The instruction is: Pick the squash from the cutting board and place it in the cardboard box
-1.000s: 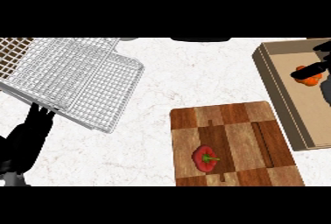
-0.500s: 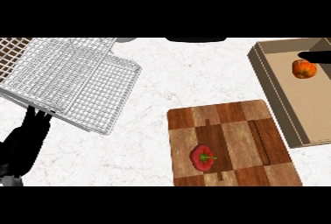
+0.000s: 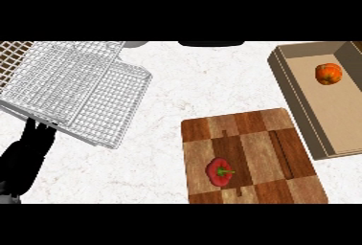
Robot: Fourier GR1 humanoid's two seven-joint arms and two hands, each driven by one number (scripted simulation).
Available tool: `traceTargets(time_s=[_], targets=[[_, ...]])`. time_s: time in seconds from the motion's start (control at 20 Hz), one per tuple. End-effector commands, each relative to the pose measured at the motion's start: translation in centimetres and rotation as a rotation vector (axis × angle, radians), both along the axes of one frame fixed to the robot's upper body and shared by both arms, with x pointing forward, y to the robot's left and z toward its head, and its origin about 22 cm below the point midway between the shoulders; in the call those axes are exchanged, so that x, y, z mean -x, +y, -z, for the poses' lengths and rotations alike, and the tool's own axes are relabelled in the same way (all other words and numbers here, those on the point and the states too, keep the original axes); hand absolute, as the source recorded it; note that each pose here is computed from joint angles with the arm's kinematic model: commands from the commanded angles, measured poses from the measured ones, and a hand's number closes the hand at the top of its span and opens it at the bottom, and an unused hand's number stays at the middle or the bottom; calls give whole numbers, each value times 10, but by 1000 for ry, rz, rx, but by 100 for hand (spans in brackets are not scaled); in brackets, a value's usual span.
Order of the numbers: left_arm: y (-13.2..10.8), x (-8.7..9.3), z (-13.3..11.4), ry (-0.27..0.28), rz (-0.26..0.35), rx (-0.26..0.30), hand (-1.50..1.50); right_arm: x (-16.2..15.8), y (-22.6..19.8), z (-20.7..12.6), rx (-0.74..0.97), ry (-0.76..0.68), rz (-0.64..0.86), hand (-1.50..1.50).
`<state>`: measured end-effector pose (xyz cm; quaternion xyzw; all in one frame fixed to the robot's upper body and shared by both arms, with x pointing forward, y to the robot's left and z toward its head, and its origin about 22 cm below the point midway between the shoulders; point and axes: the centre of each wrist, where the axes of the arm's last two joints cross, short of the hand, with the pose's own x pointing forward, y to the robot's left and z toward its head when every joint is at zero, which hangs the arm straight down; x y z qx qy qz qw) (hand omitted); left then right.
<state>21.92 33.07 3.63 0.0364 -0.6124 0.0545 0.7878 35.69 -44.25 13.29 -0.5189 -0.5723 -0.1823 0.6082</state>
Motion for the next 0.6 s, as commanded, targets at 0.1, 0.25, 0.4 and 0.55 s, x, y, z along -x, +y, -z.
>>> traceTargets(time_s=[0.1, 0.25, 0.4, 0.55], targets=[[-15, -21, -14, -121, 29, -19, 0, 57, -33, 13, -26, -43, -29, -150], [-11, -11, -17, -103, 42, -22, 0, 76, -33, 9, -2, -40, -70, -150], [-2, -17, -23, -104, 40, -42, 0, 99, -52, -5, -1, -31, -57, -150], [1, -28, -26, -108, 42, -29, 0, 114, -52, -4, 14, -12, -66, -150]])
